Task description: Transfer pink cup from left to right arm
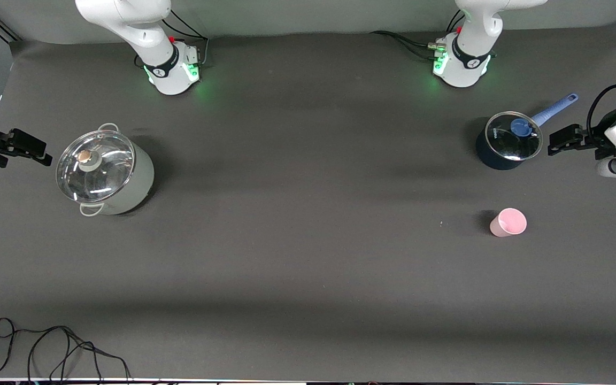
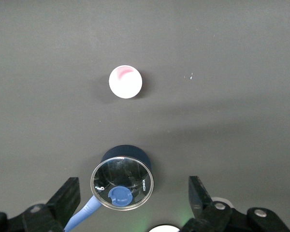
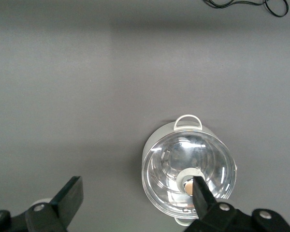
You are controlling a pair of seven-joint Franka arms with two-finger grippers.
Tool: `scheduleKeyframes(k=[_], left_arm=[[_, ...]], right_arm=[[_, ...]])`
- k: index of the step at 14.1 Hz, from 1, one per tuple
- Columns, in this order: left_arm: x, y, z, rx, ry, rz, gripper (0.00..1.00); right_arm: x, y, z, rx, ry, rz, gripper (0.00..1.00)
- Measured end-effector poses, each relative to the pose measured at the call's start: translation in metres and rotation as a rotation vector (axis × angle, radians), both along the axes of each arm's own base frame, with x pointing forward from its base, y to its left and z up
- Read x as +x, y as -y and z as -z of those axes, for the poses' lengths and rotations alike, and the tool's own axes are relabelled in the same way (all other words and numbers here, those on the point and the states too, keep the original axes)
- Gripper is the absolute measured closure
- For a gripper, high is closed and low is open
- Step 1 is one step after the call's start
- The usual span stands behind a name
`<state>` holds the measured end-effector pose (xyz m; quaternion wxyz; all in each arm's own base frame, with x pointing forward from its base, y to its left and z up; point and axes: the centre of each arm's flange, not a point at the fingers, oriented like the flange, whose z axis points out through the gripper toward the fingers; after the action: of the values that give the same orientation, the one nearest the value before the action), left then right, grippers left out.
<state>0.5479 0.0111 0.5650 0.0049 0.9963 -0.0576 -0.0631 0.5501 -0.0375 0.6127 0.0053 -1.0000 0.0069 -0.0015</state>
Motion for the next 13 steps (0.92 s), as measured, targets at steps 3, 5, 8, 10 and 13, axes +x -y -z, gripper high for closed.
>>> scheduleKeyframes(k=[3, 5, 8, 10, 13], left_arm=[[0.000, 0.000, 0.000, 0.000, 0.000, 0.000, 0.00], [0.000, -0.001, 0.000, -0.001, 0.000, 0.004, 0.00], [0.003, -0.024, 0.002, -0.013, 0.019, 0.071, 0.00], [0.006, -0.054, 0.011, -0.041, 0.033, 0.171, 0.00], [0.009, -0.100, 0.033, -0.157, 0.050, 0.286, 0.00]], right_arm=[[0.000, 0.000, 0.000, 0.000, 0.000, 0.000, 0.00], [0.000, 0.000, 0.000, 0.000, 0.000, 0.000, 0.00], [0.000, 0.000, 0.000, 0.000, 0.000, 0.000, 0.00], [0.000, 0.000, 0.000, 0.000, 0.000, 0.000, 0.00], [0.000, 0.000, 0.000, 0.000, 0.000, 0.000, 0.00]])
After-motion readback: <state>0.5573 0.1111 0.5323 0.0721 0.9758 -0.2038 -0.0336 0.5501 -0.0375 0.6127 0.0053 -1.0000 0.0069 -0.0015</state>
